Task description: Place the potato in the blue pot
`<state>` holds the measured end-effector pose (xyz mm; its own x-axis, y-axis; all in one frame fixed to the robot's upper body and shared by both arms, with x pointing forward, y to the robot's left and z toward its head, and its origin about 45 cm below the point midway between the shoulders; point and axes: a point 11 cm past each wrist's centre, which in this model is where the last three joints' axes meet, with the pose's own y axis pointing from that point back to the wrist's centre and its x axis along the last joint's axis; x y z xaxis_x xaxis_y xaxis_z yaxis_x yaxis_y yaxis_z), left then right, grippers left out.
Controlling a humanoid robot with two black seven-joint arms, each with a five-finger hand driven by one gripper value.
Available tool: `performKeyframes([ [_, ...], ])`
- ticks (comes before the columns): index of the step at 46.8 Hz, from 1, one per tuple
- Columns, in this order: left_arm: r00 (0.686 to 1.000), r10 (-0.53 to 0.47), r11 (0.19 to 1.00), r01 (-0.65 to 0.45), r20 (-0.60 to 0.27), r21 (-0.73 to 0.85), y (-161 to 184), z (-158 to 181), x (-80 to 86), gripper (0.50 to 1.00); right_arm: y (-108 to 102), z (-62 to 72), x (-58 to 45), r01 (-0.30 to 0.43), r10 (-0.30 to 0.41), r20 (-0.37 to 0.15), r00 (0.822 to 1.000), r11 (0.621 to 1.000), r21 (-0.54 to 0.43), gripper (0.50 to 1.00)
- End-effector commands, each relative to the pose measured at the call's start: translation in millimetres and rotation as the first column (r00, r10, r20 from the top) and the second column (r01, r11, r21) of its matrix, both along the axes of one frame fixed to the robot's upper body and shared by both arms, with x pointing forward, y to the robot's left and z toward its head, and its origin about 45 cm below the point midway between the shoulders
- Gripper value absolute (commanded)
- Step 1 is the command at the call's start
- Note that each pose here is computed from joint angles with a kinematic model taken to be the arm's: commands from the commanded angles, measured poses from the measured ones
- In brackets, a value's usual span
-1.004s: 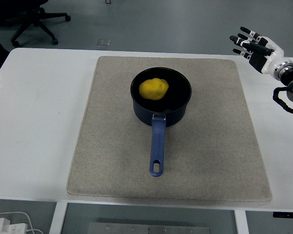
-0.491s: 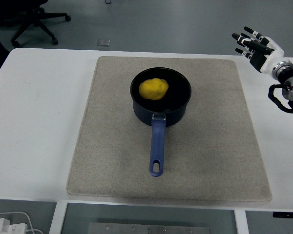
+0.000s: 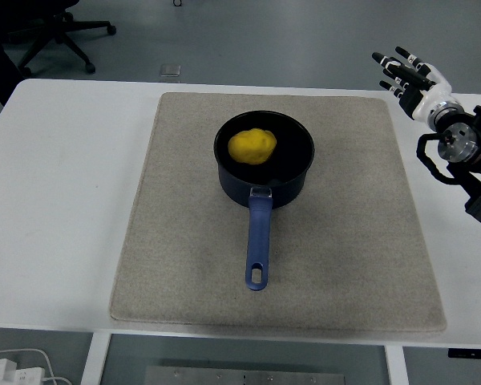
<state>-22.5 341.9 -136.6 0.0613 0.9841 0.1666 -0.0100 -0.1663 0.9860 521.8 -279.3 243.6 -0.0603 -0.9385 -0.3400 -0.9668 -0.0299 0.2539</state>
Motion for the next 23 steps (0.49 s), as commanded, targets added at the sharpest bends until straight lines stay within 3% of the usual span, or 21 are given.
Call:
performKeyframes([
  [1, 1.0, 0.0, 1.0, 0.0, 0.0, -0.002, -0.5, -0.1, 0.0, 0.996, 2.4, -1.4, -0.3, 0.0, 0.0, -0.003, 1.0, 1.0, 0.005, 0.93],
  [23, 1.0, 0.0, 1.0, 0.0, 0.0, -0.003, -1.1, -0.1, 0.0, 0.996, 4.6, -5.7, -2.7, -0.011, 0.011, 0.017, 1.0, 1.0, 0.015, 0.93],
])
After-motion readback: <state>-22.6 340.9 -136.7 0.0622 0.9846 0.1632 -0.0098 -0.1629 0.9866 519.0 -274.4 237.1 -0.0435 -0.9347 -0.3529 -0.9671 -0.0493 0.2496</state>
